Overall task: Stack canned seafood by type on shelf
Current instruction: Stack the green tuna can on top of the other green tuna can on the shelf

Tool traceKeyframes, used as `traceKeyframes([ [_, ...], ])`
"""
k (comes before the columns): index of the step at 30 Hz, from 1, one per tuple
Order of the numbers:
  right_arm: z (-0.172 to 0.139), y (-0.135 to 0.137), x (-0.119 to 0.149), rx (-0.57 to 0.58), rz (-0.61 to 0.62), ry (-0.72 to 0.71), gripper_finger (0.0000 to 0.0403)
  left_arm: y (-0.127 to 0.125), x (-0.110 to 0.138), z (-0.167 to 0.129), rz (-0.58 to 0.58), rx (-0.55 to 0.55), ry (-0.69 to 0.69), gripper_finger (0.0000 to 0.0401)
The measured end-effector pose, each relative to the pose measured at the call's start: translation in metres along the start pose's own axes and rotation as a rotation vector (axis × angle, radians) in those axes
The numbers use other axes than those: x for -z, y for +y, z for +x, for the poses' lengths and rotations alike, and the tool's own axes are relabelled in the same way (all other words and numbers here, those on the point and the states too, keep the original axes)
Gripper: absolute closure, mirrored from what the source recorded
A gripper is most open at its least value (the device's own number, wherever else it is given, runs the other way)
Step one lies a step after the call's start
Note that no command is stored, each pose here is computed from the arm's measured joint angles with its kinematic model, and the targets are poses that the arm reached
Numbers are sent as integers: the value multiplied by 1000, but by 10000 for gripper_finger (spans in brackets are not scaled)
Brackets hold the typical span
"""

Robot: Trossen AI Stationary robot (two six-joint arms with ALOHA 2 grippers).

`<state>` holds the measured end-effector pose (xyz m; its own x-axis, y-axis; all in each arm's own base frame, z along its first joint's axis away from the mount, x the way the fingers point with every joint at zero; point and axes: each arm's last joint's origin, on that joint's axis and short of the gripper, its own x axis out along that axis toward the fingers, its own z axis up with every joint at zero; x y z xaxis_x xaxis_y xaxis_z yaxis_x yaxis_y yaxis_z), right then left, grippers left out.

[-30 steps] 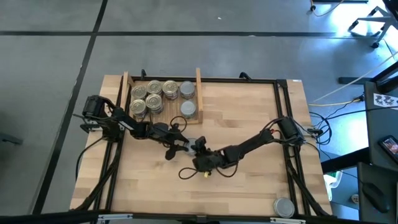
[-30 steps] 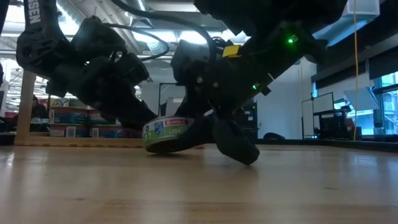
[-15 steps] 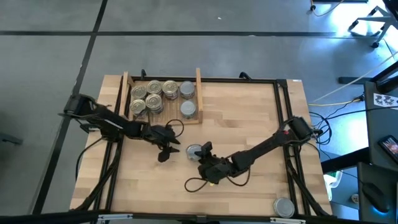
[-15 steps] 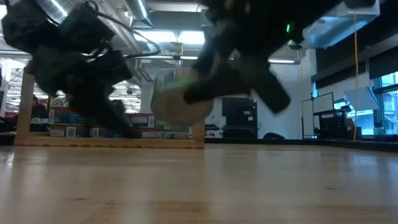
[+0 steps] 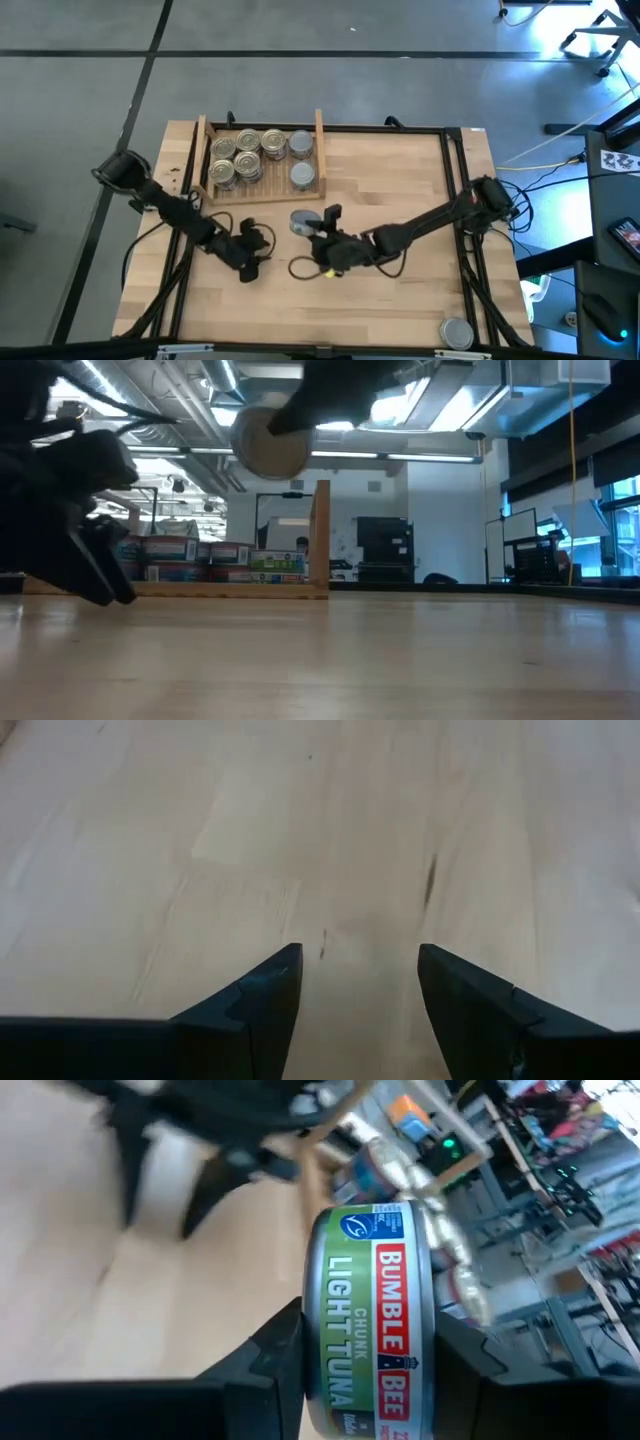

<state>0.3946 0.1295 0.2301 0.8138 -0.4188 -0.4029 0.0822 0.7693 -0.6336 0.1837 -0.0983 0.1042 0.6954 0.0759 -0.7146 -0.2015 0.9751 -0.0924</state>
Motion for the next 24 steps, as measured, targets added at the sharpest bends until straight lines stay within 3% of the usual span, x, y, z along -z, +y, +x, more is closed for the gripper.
traceKeyframes([
  [14, 42, -101, -25, 129, 143, 48, 263, -10, 16, 2, -20, -97, -59, 203],
  [24, 109, -161, -27, 227, 237, 81, 263, -9, 15, 3, 19, -110, -67, 203],
])
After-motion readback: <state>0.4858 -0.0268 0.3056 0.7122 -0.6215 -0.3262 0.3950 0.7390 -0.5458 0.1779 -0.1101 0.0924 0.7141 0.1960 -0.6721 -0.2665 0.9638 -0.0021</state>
